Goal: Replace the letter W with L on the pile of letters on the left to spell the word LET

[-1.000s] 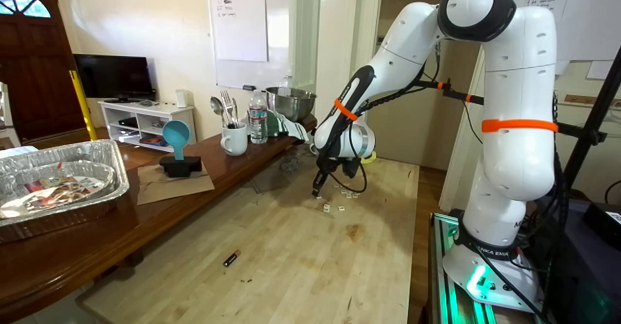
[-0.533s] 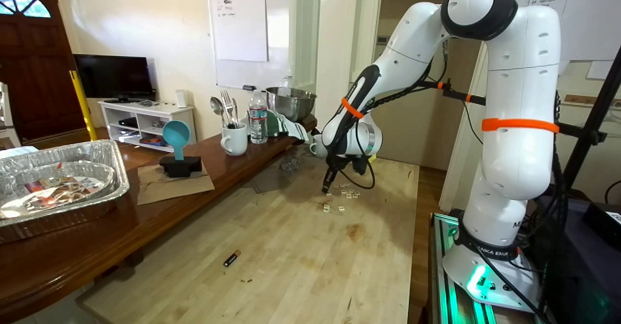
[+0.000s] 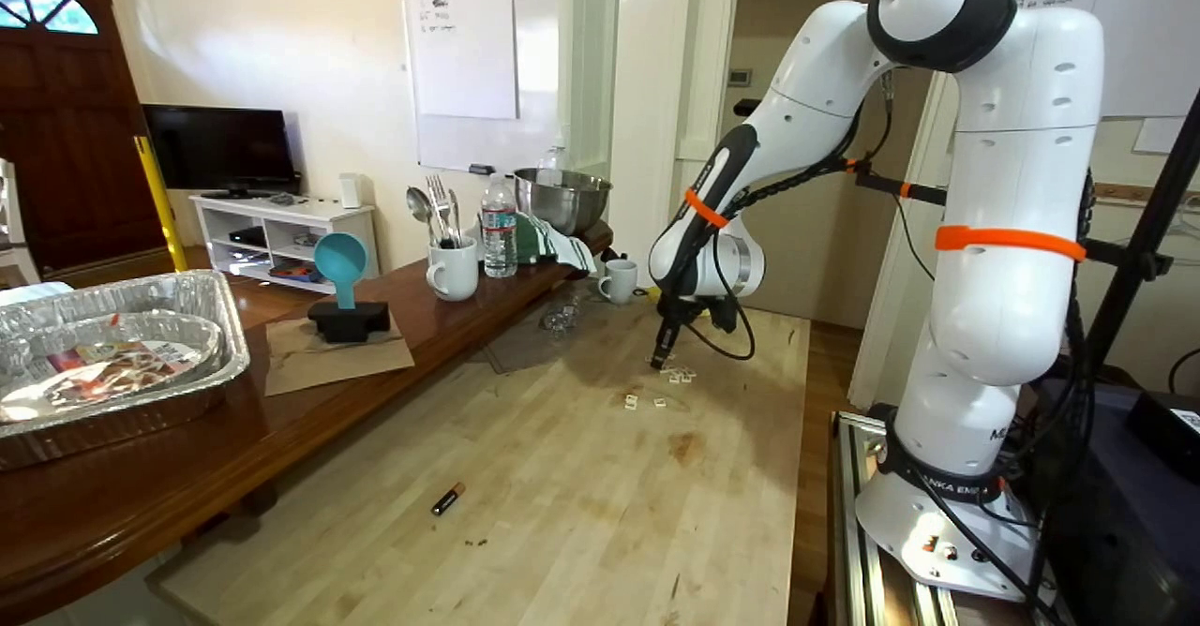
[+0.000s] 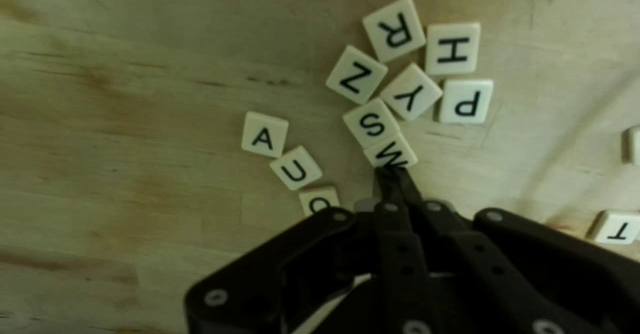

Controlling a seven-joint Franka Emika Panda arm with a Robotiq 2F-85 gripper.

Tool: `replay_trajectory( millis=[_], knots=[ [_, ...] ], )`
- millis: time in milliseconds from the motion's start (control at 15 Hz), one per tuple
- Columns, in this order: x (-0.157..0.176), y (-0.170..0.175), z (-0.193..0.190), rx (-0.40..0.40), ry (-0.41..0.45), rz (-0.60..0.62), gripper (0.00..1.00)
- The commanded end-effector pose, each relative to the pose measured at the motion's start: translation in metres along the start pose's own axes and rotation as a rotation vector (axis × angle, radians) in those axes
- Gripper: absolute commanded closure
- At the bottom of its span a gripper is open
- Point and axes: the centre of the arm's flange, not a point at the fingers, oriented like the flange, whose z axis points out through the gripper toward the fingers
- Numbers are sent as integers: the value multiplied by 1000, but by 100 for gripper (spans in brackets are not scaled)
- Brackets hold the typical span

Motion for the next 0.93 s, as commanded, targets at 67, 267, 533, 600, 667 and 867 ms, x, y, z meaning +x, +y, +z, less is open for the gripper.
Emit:
replay_trajectory(
  millis=[67, 267, 533, 600, 667, 867],
  knots=[
    [-14, -1, -18, -3, 16, -16, 100],
    [-7, -9, -36, 15, 58, -10, 100],
    [-3, -24, -53, 26, 63, -49, 100],
    [-6, -29, -52, 37, 51, -64, 100],
    [-10, -35, -50, 53, 26, -89, 100],
    [-12, -46, -40, 98, -25, -155, 100]
  ],
)
